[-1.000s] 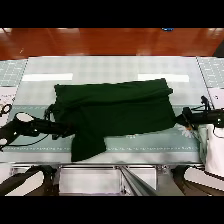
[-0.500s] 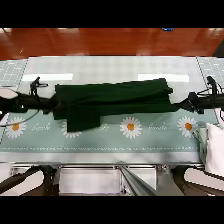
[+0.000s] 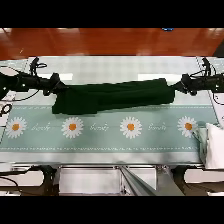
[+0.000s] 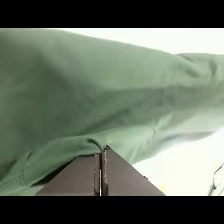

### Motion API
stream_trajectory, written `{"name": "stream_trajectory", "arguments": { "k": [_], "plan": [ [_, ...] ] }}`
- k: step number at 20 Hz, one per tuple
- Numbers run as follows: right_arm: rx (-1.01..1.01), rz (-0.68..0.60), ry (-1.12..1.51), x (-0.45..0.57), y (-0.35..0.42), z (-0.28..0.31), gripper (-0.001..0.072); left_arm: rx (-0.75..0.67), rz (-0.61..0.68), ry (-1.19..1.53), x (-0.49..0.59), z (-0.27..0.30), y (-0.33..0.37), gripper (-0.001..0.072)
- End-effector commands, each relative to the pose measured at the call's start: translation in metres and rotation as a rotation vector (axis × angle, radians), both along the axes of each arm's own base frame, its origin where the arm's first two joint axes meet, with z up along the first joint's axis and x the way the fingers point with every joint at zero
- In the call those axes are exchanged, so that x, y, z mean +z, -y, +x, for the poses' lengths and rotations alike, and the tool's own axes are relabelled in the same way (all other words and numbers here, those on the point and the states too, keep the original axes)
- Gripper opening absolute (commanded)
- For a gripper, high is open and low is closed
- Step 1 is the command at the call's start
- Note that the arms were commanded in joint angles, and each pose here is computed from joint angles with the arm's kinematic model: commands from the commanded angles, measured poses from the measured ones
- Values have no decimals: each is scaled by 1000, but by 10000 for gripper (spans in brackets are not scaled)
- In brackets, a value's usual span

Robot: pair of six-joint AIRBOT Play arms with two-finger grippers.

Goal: Fold the shirts.

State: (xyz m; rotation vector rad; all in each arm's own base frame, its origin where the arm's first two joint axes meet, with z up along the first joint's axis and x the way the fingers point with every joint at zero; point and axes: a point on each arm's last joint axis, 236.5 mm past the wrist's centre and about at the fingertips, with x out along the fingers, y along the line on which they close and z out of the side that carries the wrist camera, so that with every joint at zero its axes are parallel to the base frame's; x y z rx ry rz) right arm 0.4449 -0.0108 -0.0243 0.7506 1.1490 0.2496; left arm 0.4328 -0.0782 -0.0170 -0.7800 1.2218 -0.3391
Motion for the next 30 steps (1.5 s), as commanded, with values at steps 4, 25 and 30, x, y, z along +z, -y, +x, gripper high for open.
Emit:
{"name": "stream_trajectory", "arguments": {
  "k": [4,25,30],
  "plan": [
    [-24,27,11,-7,9,43,27,14,-2,5,-11,37,-8,21],
    [-269,-70,36,42,137,-19,414,178,165,337,119,3,-80,443],
    [-345,98,-66,-27,98,-11,419,-9,166,334,73,-61,17,472]
  ]
}}
